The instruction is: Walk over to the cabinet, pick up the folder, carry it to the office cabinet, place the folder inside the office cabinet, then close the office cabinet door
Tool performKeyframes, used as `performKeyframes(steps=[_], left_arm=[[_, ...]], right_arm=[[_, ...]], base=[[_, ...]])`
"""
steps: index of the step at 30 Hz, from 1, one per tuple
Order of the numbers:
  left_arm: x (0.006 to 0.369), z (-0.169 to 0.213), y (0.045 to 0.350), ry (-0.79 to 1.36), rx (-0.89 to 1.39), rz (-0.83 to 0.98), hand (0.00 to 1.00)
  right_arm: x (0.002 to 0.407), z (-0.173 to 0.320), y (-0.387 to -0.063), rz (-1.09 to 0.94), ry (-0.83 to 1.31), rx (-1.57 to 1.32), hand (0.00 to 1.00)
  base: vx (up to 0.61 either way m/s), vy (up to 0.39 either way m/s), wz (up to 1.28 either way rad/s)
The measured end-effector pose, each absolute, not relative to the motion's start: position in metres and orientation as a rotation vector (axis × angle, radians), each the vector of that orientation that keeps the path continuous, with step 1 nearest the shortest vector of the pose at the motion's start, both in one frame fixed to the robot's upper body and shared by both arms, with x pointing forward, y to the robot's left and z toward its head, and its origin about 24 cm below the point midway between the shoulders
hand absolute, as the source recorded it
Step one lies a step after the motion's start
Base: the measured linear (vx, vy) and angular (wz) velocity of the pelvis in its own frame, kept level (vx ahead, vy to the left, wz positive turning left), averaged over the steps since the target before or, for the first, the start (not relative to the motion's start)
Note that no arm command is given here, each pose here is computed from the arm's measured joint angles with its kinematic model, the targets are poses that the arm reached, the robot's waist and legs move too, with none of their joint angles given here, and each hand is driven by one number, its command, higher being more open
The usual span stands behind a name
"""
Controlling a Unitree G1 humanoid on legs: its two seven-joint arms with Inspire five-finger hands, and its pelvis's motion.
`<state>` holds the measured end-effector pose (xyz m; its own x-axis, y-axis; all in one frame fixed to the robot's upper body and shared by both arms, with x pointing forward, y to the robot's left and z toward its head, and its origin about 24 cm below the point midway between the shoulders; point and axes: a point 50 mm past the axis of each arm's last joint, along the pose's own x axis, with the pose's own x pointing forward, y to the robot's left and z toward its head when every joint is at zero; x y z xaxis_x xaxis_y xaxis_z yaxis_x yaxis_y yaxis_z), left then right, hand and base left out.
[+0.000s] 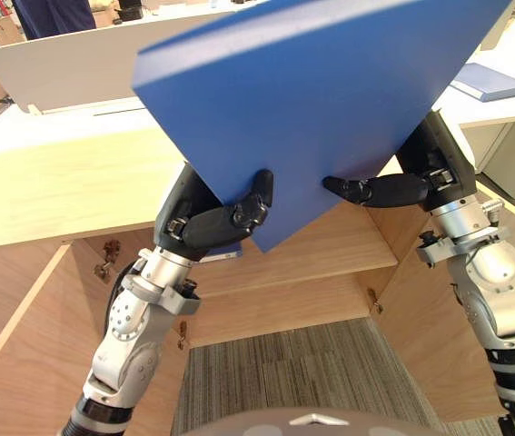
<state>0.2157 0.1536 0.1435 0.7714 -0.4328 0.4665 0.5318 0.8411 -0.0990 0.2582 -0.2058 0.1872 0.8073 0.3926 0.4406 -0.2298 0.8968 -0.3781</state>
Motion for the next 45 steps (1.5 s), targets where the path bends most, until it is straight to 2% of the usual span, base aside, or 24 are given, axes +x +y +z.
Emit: performKeyframes(steps=[4, 5, 9, 21, 24, 28, 37, 42, 45], left_arm=[[0.223, 0.137, 0.165, -0.421, -0.183, -0.474, 0.0], [0.223, 0.137, 0.166, -0.422, -0.168, -0.469, 1.0], [0.223, 0.137, 0.164, -0.434, -0.14, -0.451, 1.0], [0.223, 0.144, 0.161, -0.548, -0.116, -0.19, 1.0], [0.215, 0.155, 0.163, -0.627, -0.119, -0.1, 1.0], [0.206, 0.156, 0.18, -0.668, -0.127, 0.074, 1.0], [0.175, 0.126, 0.22, -0.544, -0.129, 0.395, 1.0], [0.17, 0.1, 0.223, -0.408, -0.136, 0.449, 1.0], [0.169, 0.071, 0.221, -0.259, -0.113, 0.47, 1.0]], right_arm=[[0.26, 0.183, -0.204, 0.398, -0.497, -0.363, 0.0], [0.261, 0.181, -0.203, 0.399, -0.484, -0.358, 0.0], [0.262, 0.176, -0.201, 0.398, -0.466, -0.346, 0.0], [0.261, 0.162, -0.171, 0.401, -0.51, -0.204, 0.0], [0.254, 0.162, -0.161, 0.374, -0.549, -0.104, 0.0], [0.245, 0.162, -0.155, 0.345, -0.589, -0.025, 0.0], [0.233, 0.146, -0.17, 0.166, -0.569, 0.125, 0.0], [0.225, 0.14, -0.176, 0.118, -0.551, 0.186, 0.0], [0.22, 0.133, -0.177, 0.105, -0.525, 0.204, 0.0]], base=[[-0.06, 0.004, -0.01], [-0.04, 0.006, 0.0], [-0.04, 0.009, 0.02], [-0.05, 0.001, 0.03], [-0.02, -0.002, 0.08], [-0.01, -0.003, 0.17], [-0.02, 0.003, 0.09], [-0.01, 0.004, 0.04], [0.0, 0.0, 0.0]])
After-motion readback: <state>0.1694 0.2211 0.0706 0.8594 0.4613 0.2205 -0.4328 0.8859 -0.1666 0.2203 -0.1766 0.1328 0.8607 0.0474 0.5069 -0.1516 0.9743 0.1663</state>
